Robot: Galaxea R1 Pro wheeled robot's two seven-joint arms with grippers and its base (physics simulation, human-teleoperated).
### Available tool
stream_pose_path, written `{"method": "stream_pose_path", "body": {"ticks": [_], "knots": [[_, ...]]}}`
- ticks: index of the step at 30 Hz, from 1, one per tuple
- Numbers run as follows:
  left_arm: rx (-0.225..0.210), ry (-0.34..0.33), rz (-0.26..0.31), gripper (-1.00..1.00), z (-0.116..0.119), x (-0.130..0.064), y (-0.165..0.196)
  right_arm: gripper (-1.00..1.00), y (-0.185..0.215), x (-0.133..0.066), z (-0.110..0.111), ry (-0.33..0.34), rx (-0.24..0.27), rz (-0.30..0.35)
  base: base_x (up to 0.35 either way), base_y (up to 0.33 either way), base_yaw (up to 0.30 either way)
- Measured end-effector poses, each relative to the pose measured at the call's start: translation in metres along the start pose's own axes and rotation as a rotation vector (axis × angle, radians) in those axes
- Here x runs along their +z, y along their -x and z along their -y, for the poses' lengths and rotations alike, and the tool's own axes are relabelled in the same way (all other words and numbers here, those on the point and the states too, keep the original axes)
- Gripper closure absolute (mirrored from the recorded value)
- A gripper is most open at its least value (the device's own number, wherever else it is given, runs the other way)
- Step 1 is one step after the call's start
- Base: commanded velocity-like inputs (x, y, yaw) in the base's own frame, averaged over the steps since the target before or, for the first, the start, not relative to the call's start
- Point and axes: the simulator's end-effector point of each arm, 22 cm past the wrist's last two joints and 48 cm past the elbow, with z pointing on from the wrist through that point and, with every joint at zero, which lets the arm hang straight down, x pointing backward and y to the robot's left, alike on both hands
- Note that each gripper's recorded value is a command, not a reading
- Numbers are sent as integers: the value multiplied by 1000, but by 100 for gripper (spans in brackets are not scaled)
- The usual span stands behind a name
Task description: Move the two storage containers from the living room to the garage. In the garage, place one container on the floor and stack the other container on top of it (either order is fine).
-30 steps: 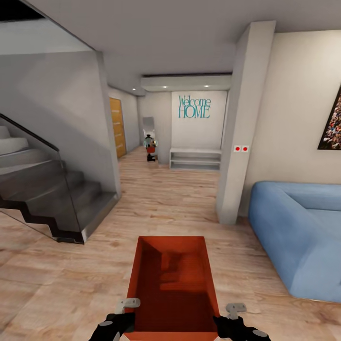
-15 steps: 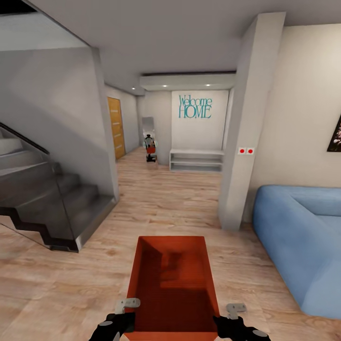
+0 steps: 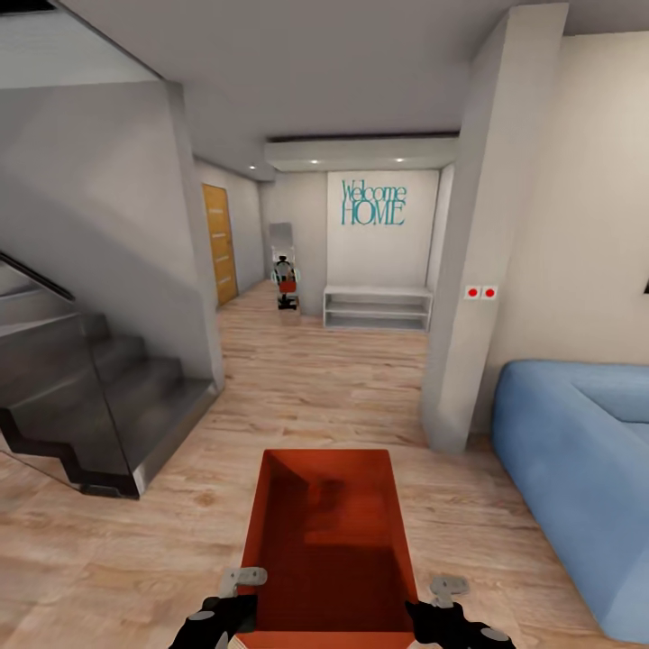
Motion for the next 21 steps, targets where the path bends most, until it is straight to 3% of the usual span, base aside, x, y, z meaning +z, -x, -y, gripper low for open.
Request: {"method": "stream_pose_path", "body": {"ticks": [21], "knots": [[1,0,0,100,0,0,0,100,0,0,0,0,0,0,327,0,0]]}}
